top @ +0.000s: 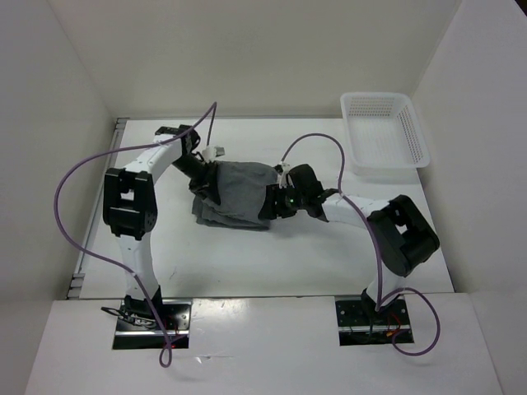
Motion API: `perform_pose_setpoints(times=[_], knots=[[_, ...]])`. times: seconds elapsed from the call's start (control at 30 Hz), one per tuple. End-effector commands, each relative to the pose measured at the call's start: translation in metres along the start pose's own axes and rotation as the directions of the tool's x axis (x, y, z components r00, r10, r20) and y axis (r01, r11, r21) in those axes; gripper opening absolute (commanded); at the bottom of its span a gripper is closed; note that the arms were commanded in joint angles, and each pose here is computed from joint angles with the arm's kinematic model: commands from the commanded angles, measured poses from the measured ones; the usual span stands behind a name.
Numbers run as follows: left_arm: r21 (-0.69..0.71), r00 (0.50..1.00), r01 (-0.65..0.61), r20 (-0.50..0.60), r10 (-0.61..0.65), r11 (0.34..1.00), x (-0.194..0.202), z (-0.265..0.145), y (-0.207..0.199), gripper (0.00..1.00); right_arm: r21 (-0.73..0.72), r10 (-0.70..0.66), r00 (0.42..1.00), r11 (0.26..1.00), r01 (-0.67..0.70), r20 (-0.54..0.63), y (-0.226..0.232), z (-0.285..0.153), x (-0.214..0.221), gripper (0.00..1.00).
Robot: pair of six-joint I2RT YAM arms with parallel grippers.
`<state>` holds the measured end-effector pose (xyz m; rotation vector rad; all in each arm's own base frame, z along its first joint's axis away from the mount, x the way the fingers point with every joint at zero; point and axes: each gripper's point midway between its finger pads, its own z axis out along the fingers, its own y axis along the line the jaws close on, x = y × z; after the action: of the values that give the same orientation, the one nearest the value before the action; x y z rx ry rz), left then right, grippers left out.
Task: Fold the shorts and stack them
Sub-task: Fold the shorts
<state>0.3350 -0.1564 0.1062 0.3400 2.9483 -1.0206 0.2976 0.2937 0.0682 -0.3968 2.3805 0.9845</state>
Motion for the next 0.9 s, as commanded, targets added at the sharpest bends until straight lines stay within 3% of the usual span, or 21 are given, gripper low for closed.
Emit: perform_pose_setpoints(times=[0.0,0.23,0.3,0.33,0.43,0.47,0.5,0.57,0.67,0.87], knots=[[0.021,0.982,0.123,-0.148,-0.119,0.992,0.031,0.015,0.009,0.22,0.033,0.032,0.997,0.999,-0.034,0.067,-0.007,0.006,-0.014,0.61],[-0.139,0.980,0.104,-0.152,-0.125,0.985,0.037,0.031,0.055,0.44,0.068,-0.032,0.994,0.997,0.025,0.100,-0.008,0.004,-0.033,0.62],[-0.140,0.990,0.094,-0.095,-0.108,0.986,0.027,0.015,0.052,0.54,0.105,-0.091,0.991,0.991,0.081,0.102,-0.013,-0.002,-0.043,0.59],[-0.140,0.993,0.081,-0.074,-0.092,0.987,0.023,0.010,0.048,0.64,0.115,-0.102,0.987,0.989,0.088,0.122,-0.013,-0.005,-0.056,0.57],[-0.183,0.999,0.053,0.013,-0.052,0.982,0.008,-0.017,0.047,0.70,0.155,-0.103,0.982,0.985,0.078,0.158,-0.020,-0.016,-0.077,0.56],[-0.189,0.998,0.037,0.062,-0.026,0.981,-0.002,-0.031,0.042,0.84,0.163,-0.097,0.982,0.984,0.070,0.164,-0.025,-0.018,-0.080,0.56],[-0.191,0.996,0.026,0.083,-0.010,0.981,-0.007,-0.036,0.039,0.90,0.163,-0.096,0.982,0.984,0.069,0.163,-0.026,-0.015,-0.082,0.63],[-0.200,0.989,0.002,0.143,0.027,0.980,-0.022,-0.051,0.034,1.00,0.130,-0.088,0.985,0.989,0.069,0.151,-0.026,-0.009,-0.082,0.67],[-0.227,0.975,-0.033,0.207,0.081,0.973,-0.042,-0.058,0.035,1.00,0.070,-0.031,0.992,0.997,0.023,0.124,-0.021,0.004,-0.076,0.71],[-0.226,0.974,-0.035,0.211,0.084,0.973,-0.061,-0.029,0.060,1.00,0.095,0.077,0.989,0.992,-0.089,0.126,-0.033,0.009,-0.068,0.73]])
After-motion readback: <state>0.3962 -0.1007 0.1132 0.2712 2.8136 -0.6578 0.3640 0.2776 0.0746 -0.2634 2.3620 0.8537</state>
